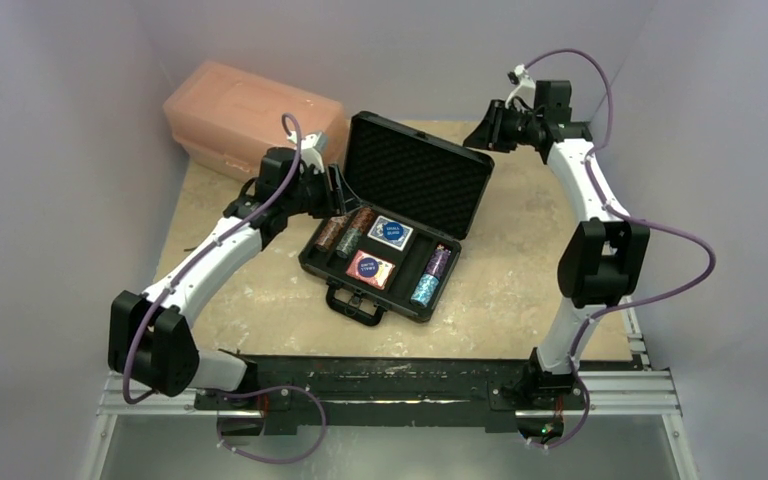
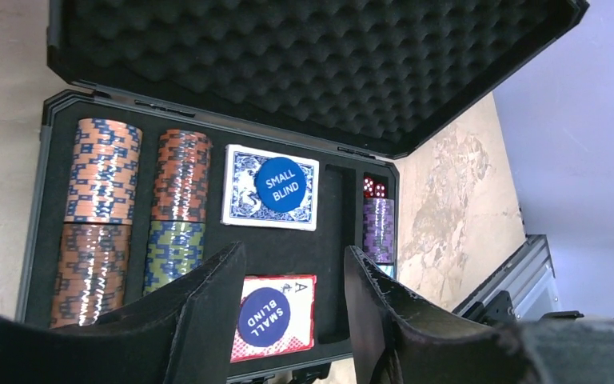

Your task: Pack up texas hold em set

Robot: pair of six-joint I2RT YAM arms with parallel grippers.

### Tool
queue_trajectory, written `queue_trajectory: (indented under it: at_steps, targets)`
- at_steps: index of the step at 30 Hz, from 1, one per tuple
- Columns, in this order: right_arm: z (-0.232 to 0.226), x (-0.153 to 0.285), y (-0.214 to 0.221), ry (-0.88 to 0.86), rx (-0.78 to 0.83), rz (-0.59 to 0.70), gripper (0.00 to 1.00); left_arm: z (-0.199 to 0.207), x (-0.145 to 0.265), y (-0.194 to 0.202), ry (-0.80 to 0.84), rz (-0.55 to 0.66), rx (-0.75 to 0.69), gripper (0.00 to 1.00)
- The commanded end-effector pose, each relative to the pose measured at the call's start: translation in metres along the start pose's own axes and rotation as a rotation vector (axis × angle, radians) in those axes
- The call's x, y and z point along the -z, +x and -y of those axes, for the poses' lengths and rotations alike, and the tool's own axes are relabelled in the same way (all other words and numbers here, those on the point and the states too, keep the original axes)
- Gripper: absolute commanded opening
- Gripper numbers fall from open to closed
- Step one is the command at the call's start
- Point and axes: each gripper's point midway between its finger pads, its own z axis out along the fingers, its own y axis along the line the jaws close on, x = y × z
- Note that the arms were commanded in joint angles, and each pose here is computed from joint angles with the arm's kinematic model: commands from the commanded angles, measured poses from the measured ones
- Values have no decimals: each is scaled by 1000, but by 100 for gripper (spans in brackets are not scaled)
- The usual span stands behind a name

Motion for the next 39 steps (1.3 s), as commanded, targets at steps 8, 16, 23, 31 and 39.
queue_trajectory:
  at_steps: [8, 16, 23, 31, 39]
  targets:
    - [-54, 4, 55, -118, -13, -148, 33, 35, -17, -36, 82, 51, 7, 46]
    - [-71, 3, 60, -137, -3, -157, 33, 37, -32, -44, 74, 19, -8, 45]
    - [-79, 7, 67, -140, 8, -165, 33, 31, -37, -40, 56, 5, -12, 46]
    - [-98, 5, 84, -154, 29, -194, 33, 26, -27, -31, 37, 12, -17, 46]
    - [-121, 3, 103, -161, 64, -223, 34, 9, -13, -1, 1, -3, -10, 45]
